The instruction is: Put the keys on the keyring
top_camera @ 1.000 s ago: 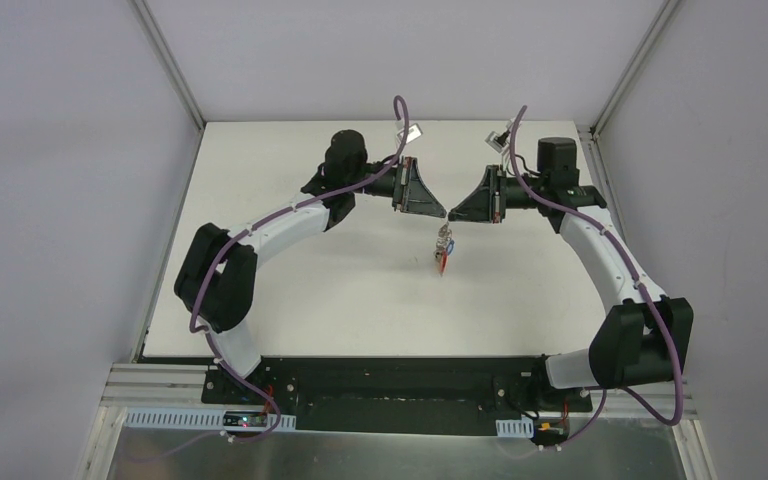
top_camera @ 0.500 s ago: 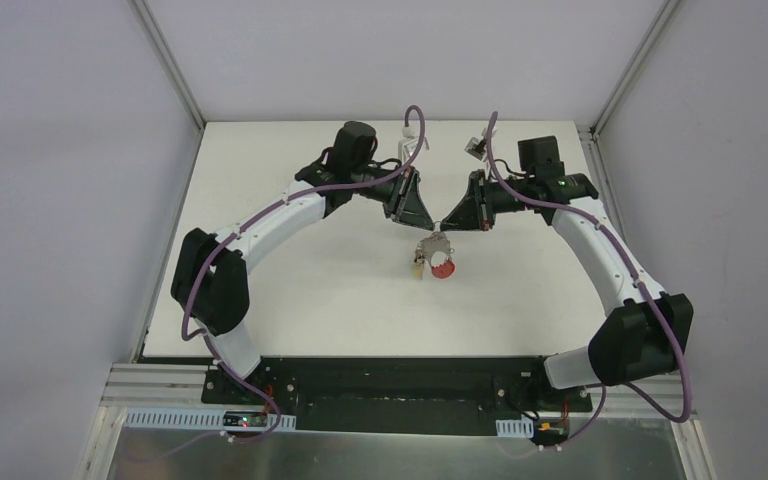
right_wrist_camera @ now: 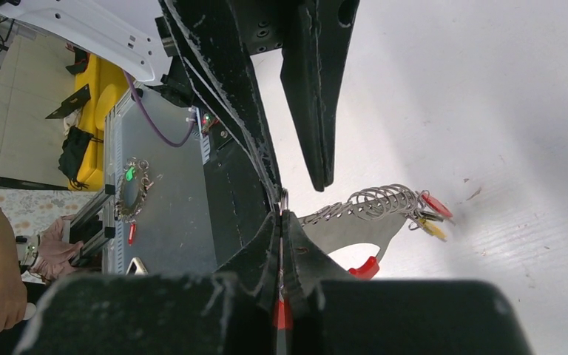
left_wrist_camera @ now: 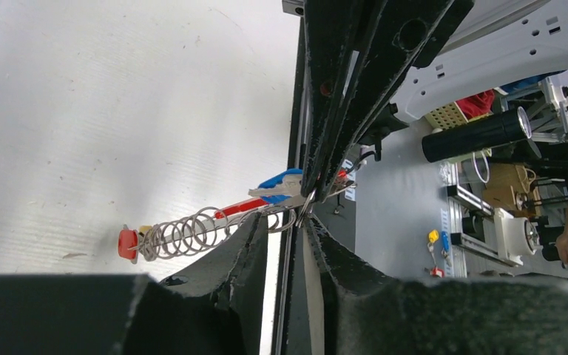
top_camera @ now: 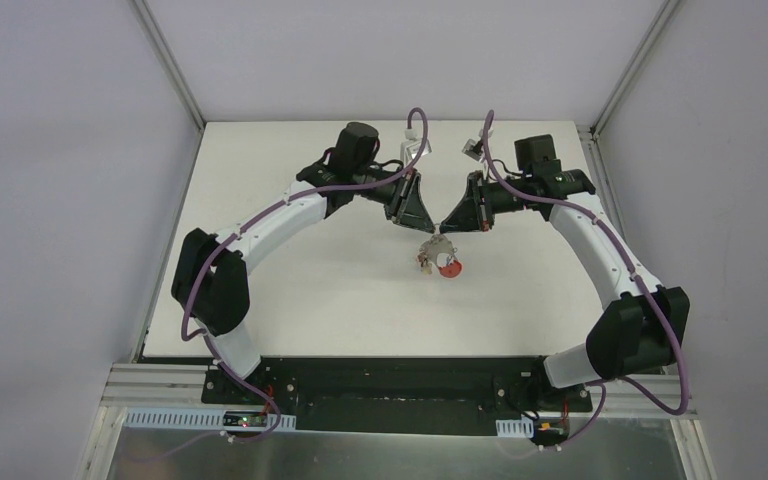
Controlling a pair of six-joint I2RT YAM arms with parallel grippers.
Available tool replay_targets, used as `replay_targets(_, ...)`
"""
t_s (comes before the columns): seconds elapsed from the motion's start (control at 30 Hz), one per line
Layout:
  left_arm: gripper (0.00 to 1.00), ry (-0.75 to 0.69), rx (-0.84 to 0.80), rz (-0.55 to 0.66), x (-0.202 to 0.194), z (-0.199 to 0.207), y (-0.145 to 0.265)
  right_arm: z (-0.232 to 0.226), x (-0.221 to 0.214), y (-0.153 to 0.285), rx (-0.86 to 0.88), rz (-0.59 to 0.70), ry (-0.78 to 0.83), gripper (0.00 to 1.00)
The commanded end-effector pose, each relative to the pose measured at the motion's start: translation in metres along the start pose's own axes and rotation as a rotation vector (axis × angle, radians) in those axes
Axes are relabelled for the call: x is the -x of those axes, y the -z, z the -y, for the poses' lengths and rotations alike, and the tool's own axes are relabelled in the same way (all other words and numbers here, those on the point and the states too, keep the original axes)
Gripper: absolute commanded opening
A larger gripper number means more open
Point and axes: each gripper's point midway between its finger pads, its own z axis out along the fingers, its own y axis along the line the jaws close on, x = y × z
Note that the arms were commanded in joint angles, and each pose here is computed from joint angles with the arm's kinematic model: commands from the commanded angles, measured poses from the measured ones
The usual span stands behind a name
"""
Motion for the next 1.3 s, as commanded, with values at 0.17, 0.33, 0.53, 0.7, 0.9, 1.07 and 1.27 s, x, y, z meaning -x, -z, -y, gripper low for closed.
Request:
replay_targets(0.17,0.08,-0.043,-0.091,0.058,0.024,0.029,-0.001,-0.012,0.012,0.002,0.069,0.068,0.051,0.00)
replay_targets(0.33,0.00,0.001,-0.142,0.092,0.033,0.036,-0.004,-0.009,0.010,0.002,0.066,0.081,0.039,0.00)
replay_targets(0.53,0.00,0.015,-0.105,0.033,0.027,0.035,0.000,-0.009,0.005,0.004,0.071,0.089,0.040,0.00)
replay_targets(0.7,0.00,-0.033,0.045,-0.139,0.006,0.027,0.009,-0.020,0.003,0.004,0.129,0.091,0.054,0.02)
replay_targets(0.9,0.00,-0.015,0.060,-0.169,0.002,0.026,0.006,-0.027,0.007,0.005,0.151,0.097,0.058,0.01)
replay_targets(1.07,0.00,-0.011,0.025,-0.120,0.011,0.032,0.003,-0.024,0.013,0.007,0.127,0.116,0.044,0.00)
replay_targets(1.27,0.24,0.074,0.016,0.068,0.044,0.021,0.017,-0.011,0.030,0.018,0.096,0.186,-0.012,0.00)
